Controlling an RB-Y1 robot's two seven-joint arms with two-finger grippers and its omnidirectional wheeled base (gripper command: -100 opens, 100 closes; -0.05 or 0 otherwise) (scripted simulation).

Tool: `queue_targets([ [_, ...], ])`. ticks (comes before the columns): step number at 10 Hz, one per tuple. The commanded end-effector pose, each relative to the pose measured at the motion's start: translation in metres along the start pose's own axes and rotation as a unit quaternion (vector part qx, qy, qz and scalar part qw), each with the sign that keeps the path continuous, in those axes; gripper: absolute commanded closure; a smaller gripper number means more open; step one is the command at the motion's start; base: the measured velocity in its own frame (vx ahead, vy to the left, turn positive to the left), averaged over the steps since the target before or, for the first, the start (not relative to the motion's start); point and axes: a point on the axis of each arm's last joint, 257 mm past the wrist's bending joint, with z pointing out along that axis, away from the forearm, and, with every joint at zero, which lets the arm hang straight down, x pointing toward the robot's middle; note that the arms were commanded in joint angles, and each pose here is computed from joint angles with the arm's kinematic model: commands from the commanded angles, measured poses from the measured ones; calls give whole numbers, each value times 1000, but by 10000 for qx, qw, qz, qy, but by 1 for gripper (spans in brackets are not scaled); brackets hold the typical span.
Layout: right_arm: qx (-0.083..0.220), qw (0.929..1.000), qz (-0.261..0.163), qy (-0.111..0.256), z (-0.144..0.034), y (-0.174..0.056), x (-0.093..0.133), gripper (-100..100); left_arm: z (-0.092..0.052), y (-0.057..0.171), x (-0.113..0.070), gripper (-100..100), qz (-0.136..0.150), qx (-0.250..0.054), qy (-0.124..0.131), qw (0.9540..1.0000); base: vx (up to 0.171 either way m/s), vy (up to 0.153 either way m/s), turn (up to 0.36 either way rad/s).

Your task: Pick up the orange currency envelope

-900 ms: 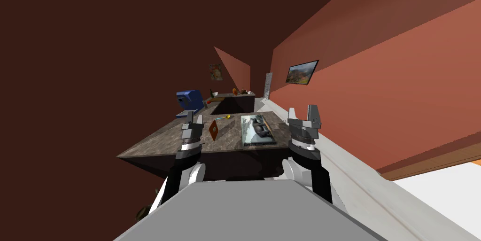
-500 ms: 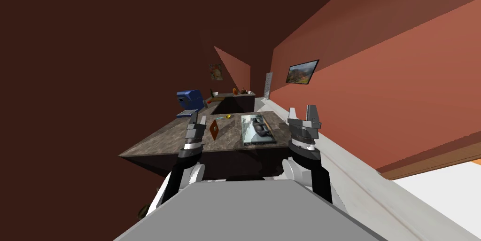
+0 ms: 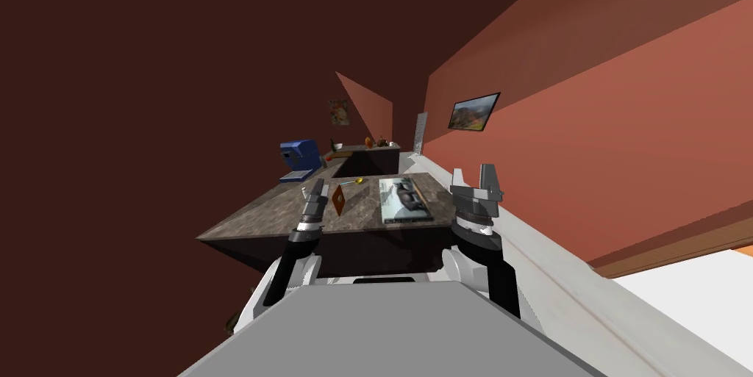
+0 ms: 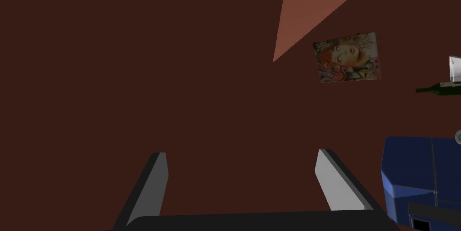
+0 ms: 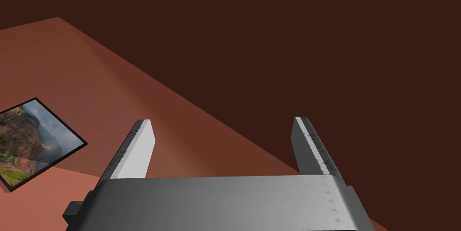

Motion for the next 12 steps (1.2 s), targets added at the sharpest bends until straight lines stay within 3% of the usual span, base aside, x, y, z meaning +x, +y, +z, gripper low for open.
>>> queue_targets([
  [1, 0, 10000, 0, 0, 0, 0, 0, 0, 0, 15, 5, -100, 241, -106, 174, 9995, -63, 42, 9],
  [4, 0, 10000, 0, 0, 0, 0, 0, 0, -1, 43, 19, -100, 706, -286, 490, 9959, -68, 50, 11],
  [7, 0, 10000, 0, 0, 0, 0, 0, 0, -4, 73, 30, -100, 1207, -468, 792, 9884, -65, 37, 12],
  [10, 0, 10000, 0, 0, 0, 0, 0, 0, -10, 104, 37, -100, 1743, -673, 1080, 9764, -46, 27, 10],
  [12, 0, 10000, 0, 0, 0, 0, 0, 0, -16, 125, 38, -100, 2121, -827, 1269, 9654, -14, 1, 4],
])
